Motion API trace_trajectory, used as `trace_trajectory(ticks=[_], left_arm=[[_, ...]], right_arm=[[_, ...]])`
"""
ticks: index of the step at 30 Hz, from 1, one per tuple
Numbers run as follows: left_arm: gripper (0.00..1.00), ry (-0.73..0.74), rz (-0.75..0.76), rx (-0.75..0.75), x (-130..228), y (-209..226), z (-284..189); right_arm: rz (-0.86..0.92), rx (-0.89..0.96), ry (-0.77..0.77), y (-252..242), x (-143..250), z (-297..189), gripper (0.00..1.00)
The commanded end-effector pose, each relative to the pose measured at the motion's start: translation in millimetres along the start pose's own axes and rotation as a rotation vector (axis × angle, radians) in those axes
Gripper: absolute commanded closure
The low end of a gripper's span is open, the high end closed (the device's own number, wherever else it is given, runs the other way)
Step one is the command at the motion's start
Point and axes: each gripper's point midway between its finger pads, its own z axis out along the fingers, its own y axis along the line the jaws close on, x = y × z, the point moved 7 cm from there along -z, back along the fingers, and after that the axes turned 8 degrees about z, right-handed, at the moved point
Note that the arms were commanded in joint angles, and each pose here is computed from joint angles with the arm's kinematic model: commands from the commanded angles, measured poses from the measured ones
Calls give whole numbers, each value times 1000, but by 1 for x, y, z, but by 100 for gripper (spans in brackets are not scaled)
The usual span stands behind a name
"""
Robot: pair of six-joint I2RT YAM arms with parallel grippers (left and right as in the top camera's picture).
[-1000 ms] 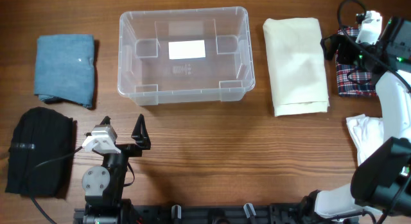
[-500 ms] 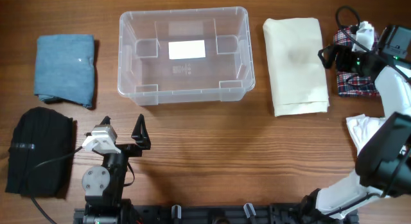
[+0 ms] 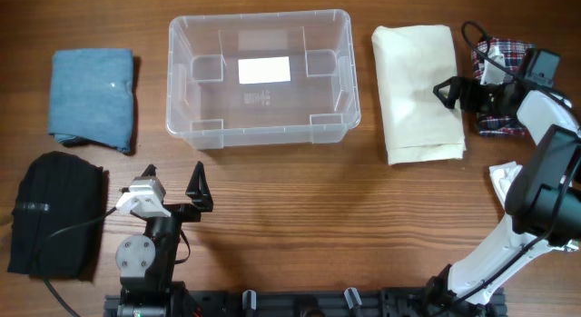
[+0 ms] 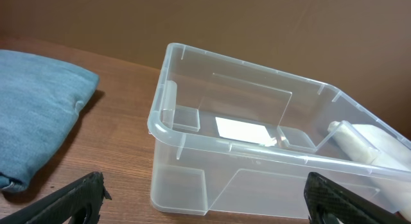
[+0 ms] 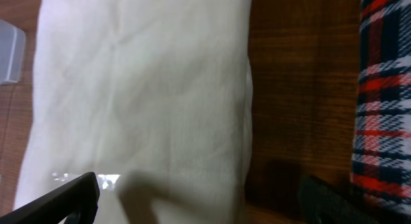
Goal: Pack container
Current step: 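Move right gripper to the cream towel and grasp its near edge, then lift cream towel with right gripper and lower it into the clear box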
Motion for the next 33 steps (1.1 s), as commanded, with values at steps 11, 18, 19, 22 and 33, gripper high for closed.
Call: trace_trajectory(ticks=[11,18,19,22,33], left_arm=[[0,-1,8,-18,2,3,0],[0,-1,8,-18,2,3,0],[0,-1,8,-18,2,3,0],[0,-1,8,-18,2,3,0],[0,-1,8,-18,2,3,0]], right_arm=[[85,-185,12,-7,12,42,3],[115,-208,19,-5,14,43,75],[115,-208,18,-5,13,43,79],[119,-208,18,-5,13,43,92],[71,-163,-127,23,-31,-17,96]])
